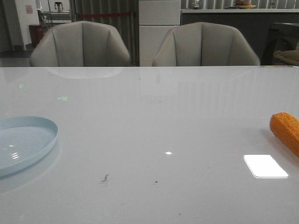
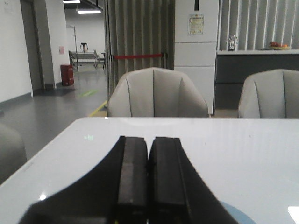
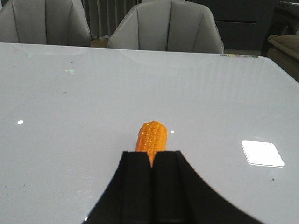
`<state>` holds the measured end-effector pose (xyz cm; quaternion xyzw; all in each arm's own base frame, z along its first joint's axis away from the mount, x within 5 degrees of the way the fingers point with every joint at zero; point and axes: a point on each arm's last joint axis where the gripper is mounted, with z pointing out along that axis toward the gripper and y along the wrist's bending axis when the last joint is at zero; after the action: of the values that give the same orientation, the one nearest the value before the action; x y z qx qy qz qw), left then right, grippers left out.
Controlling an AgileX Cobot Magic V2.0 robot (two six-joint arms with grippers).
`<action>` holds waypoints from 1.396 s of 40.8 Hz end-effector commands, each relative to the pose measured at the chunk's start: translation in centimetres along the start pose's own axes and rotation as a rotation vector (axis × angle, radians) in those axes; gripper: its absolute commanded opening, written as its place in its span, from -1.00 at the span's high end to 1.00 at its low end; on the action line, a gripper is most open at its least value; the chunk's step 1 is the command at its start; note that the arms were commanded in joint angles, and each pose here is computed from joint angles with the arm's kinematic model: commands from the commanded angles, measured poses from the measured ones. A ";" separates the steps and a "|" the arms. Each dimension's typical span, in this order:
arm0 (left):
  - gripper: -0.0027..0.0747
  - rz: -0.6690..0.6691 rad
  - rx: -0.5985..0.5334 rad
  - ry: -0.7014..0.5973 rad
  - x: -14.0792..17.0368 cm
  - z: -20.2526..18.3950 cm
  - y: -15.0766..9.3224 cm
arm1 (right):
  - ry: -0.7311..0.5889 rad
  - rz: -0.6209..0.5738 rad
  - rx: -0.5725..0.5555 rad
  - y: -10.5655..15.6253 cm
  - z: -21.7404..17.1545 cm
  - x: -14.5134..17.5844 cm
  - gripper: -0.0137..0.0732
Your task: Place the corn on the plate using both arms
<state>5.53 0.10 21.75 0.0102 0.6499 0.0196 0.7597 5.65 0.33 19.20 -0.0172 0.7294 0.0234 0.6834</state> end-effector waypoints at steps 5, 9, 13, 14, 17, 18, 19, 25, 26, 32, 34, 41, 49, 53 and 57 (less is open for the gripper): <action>0.70 -0.027 -0.055 -0.264 -1.9 -0.5 0.5 | -0.350 -0.020 0.001 0.0 -0.8 -3.5 0.57; 0.70 -0.024 -0.058 -0.346 -4.6 -0.8 0.6 | -0.568 -0.014 -0.003 0.1 -1.7 -5.3 0.57; 0.70 0.033 -0.046 -0.387 -7.1 -1.2 0.5 | -0.715 0.084 -0.012 -0.1 -2.6 -6.8 0.57; 0.70 0.038 -0.045 -0.404 -7.9 -1.3 0.5 | -0.734 0.132 -0.023 -0.2 -2.8 -7.2 0.57; 0.70 0.037 -0.042 -0.422 -10.0 -1.5 0.6 | -0.778 0.200 -0.050 -0.2 -3.8 -9.5 0.56; 0.70 0.037 -0.041 -0.428 -10.6 -1.6 0.6 | -0.786 0.200 -0.053 -0.2 -4.2 -10.5 0.56; 0.70 0.036 -0.041 -0.438 -11.5 -1.6 0.7 | -0.784 0.200 -0.055 -0.2 -4.5 -11.3 0.56; 0.70 0.056 -0.026 -0.388 -15.6 -0.7 0.7 | -0.603 0.177 -0.054 0.1 -5.2 -15.9 0.55; 0.70 0.061 -0.023 -0.372 -16.2 -0.3 0.7 | -0.570 0.176 -0.053 0.2 -5.0 -16.4 0.55; 0.70 0.067 0.000 -0.214 -18.1 3.0 0.6 | -0.370 0.176 -0.041 0.3 -3.0 -19.4 0.55; 0.70 0.067 0.006 -0.170 -18.2 4.2 0.6 | -0.338 0.176 -0.038 0.3 -2.2 -19.9 0.55; 0.70 0.046 0.020 -0.017 -16.4 8.0 0.4 | -0.208 0.178 -0.024 0.2 2.1 -19.5 0.55; 0.70 -0.013 0.038 0.152 -14.1 10.7 0.2 | -0.076 0.179 -0.011 0.2 5.6 -18.3 0.55; 0.70 -0.073 0.050 0.236 -12.9 11.5 0.0 | -0.039 0.179 -0.007 0.2 6.5 -17.9 0.55; 0.70 -0.073 0.056 0.285 -12.2 12.1 -0.1 | -0.012 0.180 -0.005 0.2 7.0 -17.6 0.54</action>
<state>15.10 -0.46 34.19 0.0183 0.7760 -0.0165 0.6302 13.39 0.88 34.67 0.0498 0.7539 0.0887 0.6491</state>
